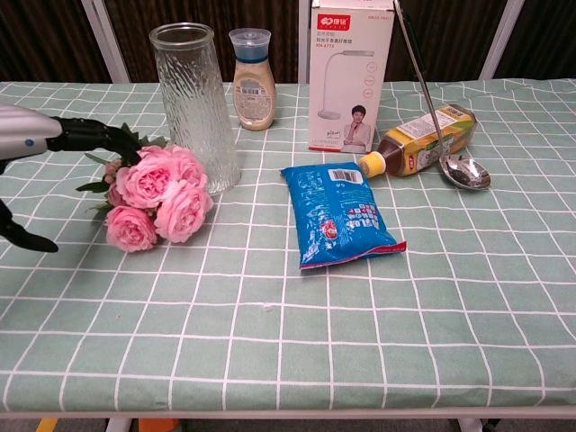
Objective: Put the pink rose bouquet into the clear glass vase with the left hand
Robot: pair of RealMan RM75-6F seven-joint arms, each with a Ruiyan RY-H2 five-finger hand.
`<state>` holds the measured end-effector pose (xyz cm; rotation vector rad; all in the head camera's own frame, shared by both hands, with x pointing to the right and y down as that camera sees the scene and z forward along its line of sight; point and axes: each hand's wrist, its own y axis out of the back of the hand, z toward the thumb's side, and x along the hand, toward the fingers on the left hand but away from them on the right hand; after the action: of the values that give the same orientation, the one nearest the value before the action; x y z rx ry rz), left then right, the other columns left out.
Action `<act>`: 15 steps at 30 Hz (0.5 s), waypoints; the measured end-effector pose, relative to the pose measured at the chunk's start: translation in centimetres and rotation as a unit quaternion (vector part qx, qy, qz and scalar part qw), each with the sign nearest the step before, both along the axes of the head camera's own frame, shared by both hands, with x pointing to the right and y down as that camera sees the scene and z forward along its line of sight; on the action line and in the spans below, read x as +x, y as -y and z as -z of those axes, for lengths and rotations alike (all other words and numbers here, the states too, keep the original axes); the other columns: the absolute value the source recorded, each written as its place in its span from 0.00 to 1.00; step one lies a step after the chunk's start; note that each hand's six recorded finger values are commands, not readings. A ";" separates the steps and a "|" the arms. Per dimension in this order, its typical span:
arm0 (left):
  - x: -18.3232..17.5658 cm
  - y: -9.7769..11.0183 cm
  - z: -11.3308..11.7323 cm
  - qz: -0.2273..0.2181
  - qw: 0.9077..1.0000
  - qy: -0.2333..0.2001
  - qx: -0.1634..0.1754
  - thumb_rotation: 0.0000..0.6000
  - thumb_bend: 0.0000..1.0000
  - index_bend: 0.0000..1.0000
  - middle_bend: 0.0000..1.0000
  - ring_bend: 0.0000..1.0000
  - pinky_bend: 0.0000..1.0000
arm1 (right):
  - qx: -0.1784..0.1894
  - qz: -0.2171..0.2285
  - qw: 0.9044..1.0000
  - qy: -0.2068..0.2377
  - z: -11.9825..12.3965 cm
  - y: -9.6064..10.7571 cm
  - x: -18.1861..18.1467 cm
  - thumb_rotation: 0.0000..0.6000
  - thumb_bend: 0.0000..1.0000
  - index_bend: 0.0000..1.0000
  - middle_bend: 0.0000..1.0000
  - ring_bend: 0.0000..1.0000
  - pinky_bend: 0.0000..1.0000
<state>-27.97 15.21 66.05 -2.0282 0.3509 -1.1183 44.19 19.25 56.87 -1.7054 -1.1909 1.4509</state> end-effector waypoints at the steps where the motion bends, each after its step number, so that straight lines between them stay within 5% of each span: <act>1: 0.2 0.1 -0.1 -0.001 1.000 0.001 0.001 1.00 0.04 0.14 0.05 0.03 0.13 | 0.001 0.002 1.000 0.000 0.1 0.1 -0.2 1.00 0.16 0.00 0.00 0.00 0.00; 15: 0.8 2.4 0.3 -0.005 1.000 0.003 0.018 1.00 0.04 0.14 0.05 0.03 0.13 | -0.008 0.003 1.000 -0.003 -0.4 0.1 -0.6 1.00 0.16 0.00 0.00 0.00 0.00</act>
<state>-27.22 12.83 65.76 -1.9919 0.3550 -1.1047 43.61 19.16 57.24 -1.7139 -1.1720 1.4646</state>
